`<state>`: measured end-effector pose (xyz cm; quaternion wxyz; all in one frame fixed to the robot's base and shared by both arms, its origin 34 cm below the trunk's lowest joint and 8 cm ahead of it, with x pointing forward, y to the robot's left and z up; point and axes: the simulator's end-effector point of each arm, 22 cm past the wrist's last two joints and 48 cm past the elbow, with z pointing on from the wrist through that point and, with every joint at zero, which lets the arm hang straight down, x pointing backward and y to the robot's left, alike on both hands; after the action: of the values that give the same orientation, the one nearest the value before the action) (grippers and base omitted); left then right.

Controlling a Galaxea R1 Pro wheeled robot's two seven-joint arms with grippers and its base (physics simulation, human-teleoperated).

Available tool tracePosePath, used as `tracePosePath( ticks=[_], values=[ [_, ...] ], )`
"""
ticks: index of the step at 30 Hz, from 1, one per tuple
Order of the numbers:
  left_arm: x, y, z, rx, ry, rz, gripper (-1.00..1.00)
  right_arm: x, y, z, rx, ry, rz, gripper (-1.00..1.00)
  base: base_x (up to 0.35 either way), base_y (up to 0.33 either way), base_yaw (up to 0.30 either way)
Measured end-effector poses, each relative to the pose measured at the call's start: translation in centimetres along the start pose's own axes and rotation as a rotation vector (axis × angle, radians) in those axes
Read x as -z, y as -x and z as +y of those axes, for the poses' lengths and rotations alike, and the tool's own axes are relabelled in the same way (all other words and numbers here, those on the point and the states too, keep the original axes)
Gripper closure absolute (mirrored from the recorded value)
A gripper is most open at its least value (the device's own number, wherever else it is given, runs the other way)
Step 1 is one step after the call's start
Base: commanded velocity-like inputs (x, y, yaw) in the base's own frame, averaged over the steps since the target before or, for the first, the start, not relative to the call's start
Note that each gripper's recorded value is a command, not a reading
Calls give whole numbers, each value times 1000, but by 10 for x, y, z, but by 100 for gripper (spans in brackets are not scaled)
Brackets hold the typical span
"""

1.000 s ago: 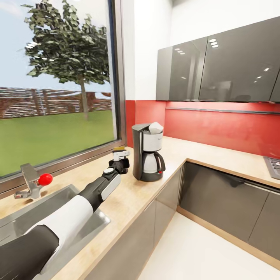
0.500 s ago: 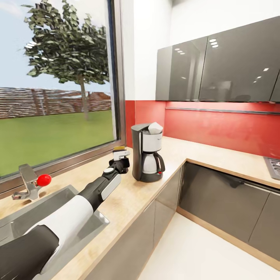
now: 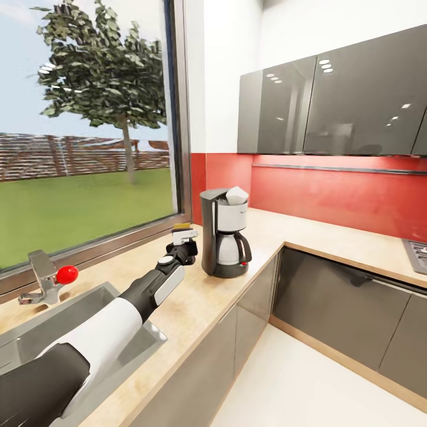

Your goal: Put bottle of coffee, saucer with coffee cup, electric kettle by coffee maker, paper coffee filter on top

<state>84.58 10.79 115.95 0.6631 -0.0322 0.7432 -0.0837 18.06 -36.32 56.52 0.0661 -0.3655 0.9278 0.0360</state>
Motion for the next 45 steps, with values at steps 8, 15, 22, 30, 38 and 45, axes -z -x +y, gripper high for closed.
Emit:
tracePosePath(
  ticks=[8,15,22,30,38,45],
  values=[
    [0,-1,1,-1,3,2,100,0,0,0,0,0,0,-100,1,0,0],
    [-2,-3,9,3,18,-12,100,0,0,0,0,0,0,-100,0,0,0],
    [-3,-7,16,2,31,-16,100,0,0,0,0,0,0,-100,0,-7,0],
    [-3,-7,16,2,31,-17,100,0,0,0,0,0,0,-100,2,-91,0],
    [-3,-7,16,2,32,-17,100,0,0,0,0,0,-1,-100,17,-19,0],
    [-3,-6,16,2,32,-18,100,0,0,0,0,0,-1,-100,57,-62,0]
  ],
)
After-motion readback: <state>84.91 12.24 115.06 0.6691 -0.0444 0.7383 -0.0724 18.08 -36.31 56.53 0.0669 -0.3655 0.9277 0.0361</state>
